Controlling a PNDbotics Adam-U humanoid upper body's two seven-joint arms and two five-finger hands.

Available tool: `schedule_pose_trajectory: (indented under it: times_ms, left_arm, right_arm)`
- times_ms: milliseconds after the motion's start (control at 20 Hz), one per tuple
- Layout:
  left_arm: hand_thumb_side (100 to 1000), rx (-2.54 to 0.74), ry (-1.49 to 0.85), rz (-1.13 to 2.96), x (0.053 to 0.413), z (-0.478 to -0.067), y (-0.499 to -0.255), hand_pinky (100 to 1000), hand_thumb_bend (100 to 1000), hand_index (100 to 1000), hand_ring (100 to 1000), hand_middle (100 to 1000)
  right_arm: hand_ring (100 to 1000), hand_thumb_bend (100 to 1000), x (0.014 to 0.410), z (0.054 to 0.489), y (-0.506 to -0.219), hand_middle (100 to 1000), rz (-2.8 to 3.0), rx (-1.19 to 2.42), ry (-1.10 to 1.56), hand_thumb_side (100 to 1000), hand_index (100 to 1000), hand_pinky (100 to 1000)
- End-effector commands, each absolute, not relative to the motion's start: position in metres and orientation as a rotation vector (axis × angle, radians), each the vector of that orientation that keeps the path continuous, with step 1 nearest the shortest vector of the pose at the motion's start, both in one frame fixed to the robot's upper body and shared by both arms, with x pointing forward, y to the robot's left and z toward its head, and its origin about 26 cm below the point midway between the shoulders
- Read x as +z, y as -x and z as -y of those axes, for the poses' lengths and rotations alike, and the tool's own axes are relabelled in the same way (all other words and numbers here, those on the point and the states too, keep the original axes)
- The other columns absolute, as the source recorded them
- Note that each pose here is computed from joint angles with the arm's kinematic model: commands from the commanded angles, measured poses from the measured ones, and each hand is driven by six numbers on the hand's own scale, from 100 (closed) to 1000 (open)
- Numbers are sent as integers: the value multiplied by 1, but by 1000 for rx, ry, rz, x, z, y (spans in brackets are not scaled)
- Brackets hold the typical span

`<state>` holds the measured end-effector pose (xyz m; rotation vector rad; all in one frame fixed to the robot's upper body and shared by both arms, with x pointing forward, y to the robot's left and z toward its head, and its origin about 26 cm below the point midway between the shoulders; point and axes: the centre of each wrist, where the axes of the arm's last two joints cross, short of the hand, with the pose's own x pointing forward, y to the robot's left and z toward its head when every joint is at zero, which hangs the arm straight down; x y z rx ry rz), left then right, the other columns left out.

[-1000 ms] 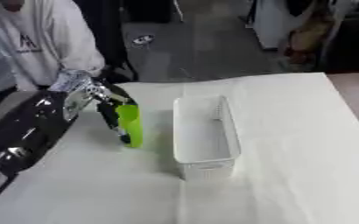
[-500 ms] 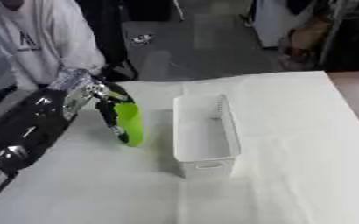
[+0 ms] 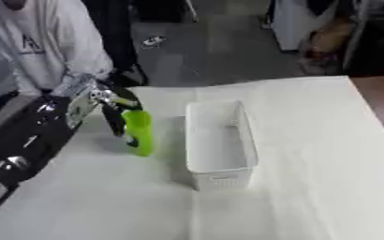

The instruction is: Pick up objects on the table and place them in the box.

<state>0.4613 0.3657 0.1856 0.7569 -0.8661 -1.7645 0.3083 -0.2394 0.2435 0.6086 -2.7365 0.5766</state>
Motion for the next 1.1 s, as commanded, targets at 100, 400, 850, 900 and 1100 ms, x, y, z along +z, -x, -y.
schedule_pose_trajectory:
  times_ms: [100,400,850,900,1100]
  left_arm:
    - [311,-1698,-824,1011,192,-374,-459,100,493,476,163,451]
    - [320,-1655,-878,1160,190,-377,-458,100,461,473,139,428]
    - [321,-1614,-919,1263,210,-377,-457,100,451,473,123,418]
    - [322,-1611,-922,1271,212,-377,-457,100,450,473,120,416]
    - [324,-1599,-937,1307,226,-376,-456,100,446,472,114,409]
  right_arm:
    - [454,158,251,240,-307,537,2762,597,-600,620,669,306]
    - [454,158,251,241,-307,537,2761,600,-597,620,670,306]
    - [454,158,250,241,-307,538,2760,601,-590,621,670,307]
    - [454,158,250,242,-307,538,2759,601,-590,621,670,307]
    - [455,157,250,242,-307,538,2756,601,-587,621,670,307]
